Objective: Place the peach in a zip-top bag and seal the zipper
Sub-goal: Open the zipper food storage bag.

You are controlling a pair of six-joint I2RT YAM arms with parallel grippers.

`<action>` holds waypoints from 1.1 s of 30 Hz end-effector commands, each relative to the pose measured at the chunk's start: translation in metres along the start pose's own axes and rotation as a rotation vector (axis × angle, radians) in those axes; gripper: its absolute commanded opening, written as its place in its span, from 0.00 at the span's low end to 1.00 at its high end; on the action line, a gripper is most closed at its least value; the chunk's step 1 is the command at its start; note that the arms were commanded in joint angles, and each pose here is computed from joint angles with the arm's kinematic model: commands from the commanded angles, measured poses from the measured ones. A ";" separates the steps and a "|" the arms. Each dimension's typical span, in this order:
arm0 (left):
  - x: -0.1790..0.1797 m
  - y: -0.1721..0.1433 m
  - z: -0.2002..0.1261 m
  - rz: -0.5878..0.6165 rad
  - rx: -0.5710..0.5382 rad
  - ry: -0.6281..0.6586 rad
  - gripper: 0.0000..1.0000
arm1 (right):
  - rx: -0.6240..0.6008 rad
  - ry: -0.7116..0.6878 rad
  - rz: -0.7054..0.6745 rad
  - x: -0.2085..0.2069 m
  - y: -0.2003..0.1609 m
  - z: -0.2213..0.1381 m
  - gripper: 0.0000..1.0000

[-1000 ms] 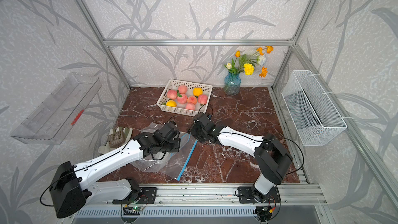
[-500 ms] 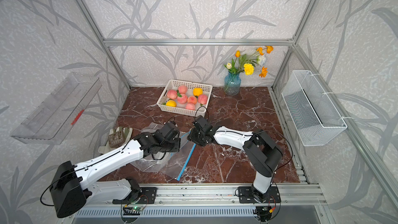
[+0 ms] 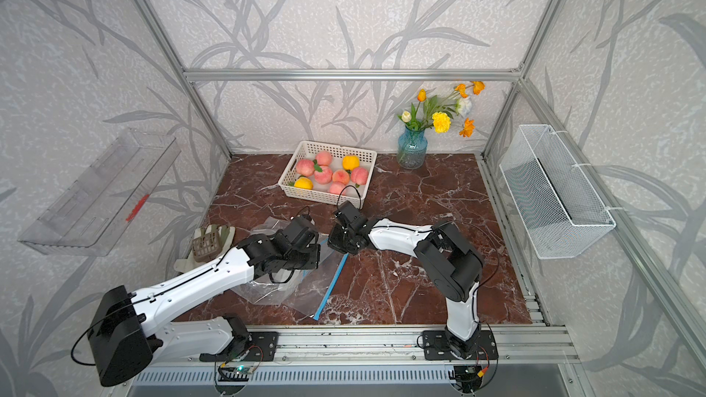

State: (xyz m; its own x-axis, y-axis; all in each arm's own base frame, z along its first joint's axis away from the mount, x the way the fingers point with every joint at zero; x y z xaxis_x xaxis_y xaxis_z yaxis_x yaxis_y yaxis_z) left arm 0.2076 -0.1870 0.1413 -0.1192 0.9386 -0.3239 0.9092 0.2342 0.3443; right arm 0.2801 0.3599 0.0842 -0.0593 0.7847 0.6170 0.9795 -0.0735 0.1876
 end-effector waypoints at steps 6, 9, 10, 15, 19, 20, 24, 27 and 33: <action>-0.007 0.015 -0.019 -0.033 -0.062 -0.013 0.33 | -0.110 0.081 -0.150 0.025 0.012 -0.034 0.01; -0.010 0.022 -0.026 -0.022 -0.089 -0.016 0.40 | -0.142 0.105 -0.190 0.031 0.012 -0.049 0.01; -0.011 0.025 -0.028 -0.018 -0.094 -0.016 0.41 | -0.143 0.108 -0.195 0.031 0.012 -0.049 0.01; -0.022 0.037 -0.040 0.014 -0.111 -0.021 0.42 | -0.181 0.203 -0.273 0.056 0.011 -0.079 0.01; -0.031 0.047 -0.055 0.058 -0.112 -0.012 0.41 | -0.199 0.220 -0.346 0.071 0.009 -0.093 0.01; -0.033 0.049 -0.059 0.071 -0.108 -0.007 0.40 | -0.206 0.224 -0.361 0.073 0.009 -0.097 0.01; -0.034 0.049 -0.063 0.104 -0.076 0.034 0.31 | -0.246 0.228 -0.384 0.079 0.012 -0.109 0.01; -0.037 0.048 -0.063 0.118 -0.050 0.035 0.30 | -0.262 0.237 -0.390 0.083 0.014 -0.114 0.02; -0.044 0.044 -0.062 0.127 0.003 0.010 0.30 | -0.276 0.229 -0.388 0.086 0.018 -0.118 0.03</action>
State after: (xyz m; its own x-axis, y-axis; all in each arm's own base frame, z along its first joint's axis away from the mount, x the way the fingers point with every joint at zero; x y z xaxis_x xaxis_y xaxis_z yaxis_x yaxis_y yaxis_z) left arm 0.2327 -0.2035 0.2202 -0.0279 0.9607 -0.2763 0.9046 0.1419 0.4020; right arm 0.2668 0.3546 0.2081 -0.4546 0.6369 0.6226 0.8222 0.0314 0.5683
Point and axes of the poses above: each gripper's point midway between its finger pads, its own z axis out along the fingers, its own x axis along the line the jaws close on, y = z × x, the point moved 3 cm from there along -z, back along the fingers, and after that the axes turned 13 degrees about -z, right-handed, at the moved point
